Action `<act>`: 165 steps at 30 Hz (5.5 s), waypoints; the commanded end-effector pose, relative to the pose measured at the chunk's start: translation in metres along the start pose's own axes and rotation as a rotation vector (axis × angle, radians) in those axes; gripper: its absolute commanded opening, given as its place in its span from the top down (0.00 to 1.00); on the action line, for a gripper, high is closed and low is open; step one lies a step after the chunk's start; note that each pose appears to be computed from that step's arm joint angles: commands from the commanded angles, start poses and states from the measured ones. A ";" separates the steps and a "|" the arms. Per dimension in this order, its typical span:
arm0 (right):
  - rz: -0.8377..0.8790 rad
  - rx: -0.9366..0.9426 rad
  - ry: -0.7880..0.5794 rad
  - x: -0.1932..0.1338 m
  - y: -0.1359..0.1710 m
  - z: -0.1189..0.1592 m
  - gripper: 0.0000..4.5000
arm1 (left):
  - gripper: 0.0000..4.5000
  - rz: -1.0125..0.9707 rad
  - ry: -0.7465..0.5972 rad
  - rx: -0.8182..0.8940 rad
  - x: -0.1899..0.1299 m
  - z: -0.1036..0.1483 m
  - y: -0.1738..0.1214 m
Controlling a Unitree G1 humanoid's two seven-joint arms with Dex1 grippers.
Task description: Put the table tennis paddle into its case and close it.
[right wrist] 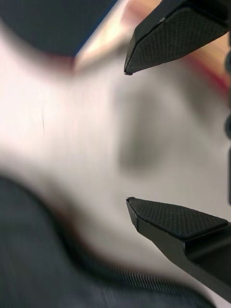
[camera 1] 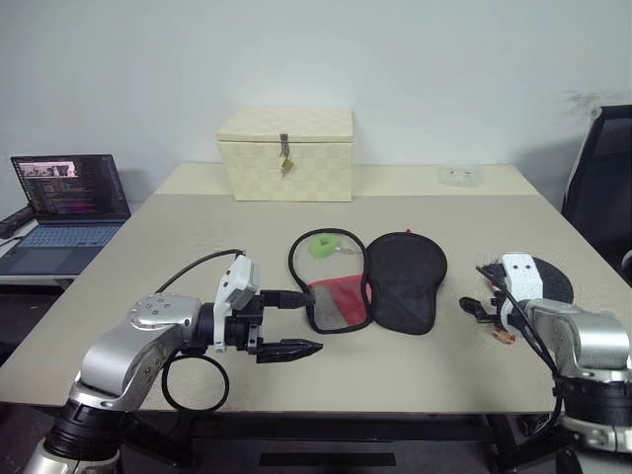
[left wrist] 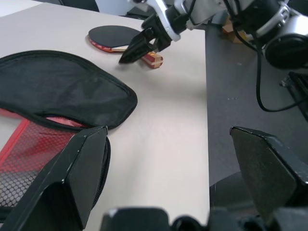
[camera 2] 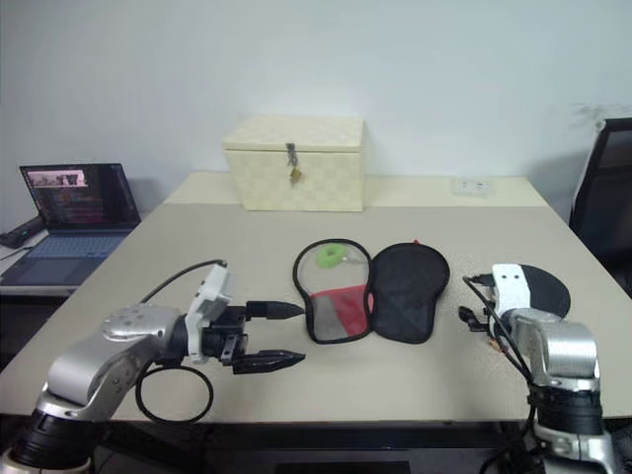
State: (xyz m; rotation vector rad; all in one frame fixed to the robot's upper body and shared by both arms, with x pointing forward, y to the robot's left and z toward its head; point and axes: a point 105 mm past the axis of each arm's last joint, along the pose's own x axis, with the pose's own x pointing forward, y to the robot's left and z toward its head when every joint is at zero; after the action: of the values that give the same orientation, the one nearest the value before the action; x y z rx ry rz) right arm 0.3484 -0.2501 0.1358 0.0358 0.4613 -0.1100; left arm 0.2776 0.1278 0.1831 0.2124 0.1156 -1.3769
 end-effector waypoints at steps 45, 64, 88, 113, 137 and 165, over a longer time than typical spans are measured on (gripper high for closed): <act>0.095 -0.101 0.162 0.013 -0.028 -0.040 0.40 | 0.01 0.019 0.019 0.056 -0.007 0.003 0.006; 0.076 -0.024 0.082 0.037 -0.011 -0.019 0.76 | 0.01 0.035 0.017 0.048 -0.011 0.003 0.003; -0.001 -0.018 -0.331 0.006 0.041 0.090 0.76 | 0.01 0.016 -0.015 0.020 -0.015 0.007 -0.004; 0.349 0.058 -0.126 -0.007 0.157 0.033 0.76 | 0.01 0.034 -0.009 0.046 -0.019 0.010 0.002; 0.262 0.011 -0.130 0.032 0.162 0.022 0.41 | 0.01 0.061 0.007 0.046 -0.020 0.006 0.002; 0.916 -0.441 -0.356 -0.095 0.128 0.061 0.01 | 0.99 0.524 0.271 -0.094 -0.063 -0.087 0.096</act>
State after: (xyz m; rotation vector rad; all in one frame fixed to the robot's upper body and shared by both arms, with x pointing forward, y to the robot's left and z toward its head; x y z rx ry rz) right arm 0.3119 -0.1206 0.2244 -0.1844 0.1180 0.8523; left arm 0.3557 0.2228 0.1139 0.2805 0.3536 -0.8362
